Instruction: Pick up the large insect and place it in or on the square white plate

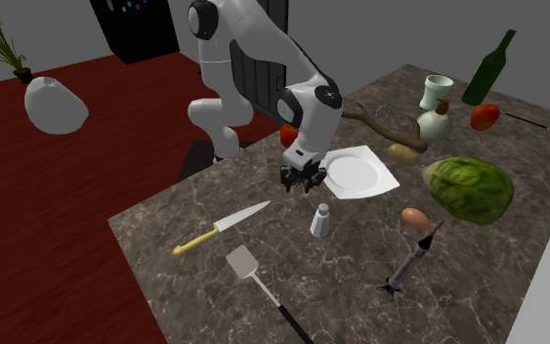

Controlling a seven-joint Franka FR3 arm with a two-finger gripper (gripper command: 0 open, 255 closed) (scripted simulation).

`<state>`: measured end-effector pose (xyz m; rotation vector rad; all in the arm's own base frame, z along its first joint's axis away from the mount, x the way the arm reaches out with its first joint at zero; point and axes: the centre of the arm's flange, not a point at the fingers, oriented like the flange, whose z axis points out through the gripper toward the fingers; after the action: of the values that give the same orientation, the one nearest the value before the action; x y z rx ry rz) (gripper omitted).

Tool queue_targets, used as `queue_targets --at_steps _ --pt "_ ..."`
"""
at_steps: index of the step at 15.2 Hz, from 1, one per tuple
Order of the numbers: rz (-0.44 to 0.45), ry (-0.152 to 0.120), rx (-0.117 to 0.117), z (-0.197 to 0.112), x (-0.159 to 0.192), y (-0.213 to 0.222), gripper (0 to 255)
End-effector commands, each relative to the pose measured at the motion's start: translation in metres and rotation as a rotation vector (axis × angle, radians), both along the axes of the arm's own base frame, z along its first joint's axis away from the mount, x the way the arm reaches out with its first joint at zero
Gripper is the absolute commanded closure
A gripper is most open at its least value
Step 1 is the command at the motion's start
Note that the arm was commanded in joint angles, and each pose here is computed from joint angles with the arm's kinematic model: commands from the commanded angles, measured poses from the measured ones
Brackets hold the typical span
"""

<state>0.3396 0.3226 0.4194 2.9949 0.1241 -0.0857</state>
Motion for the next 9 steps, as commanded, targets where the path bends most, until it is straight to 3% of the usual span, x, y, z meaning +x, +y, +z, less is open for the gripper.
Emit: queue_targets --at_steps 1,9 --pt "0.000 0.000 0.000 0.011 -0.002 0.000 255" --pt "0.000 0.000 0.000 0.053 -0.002 0.000 255"
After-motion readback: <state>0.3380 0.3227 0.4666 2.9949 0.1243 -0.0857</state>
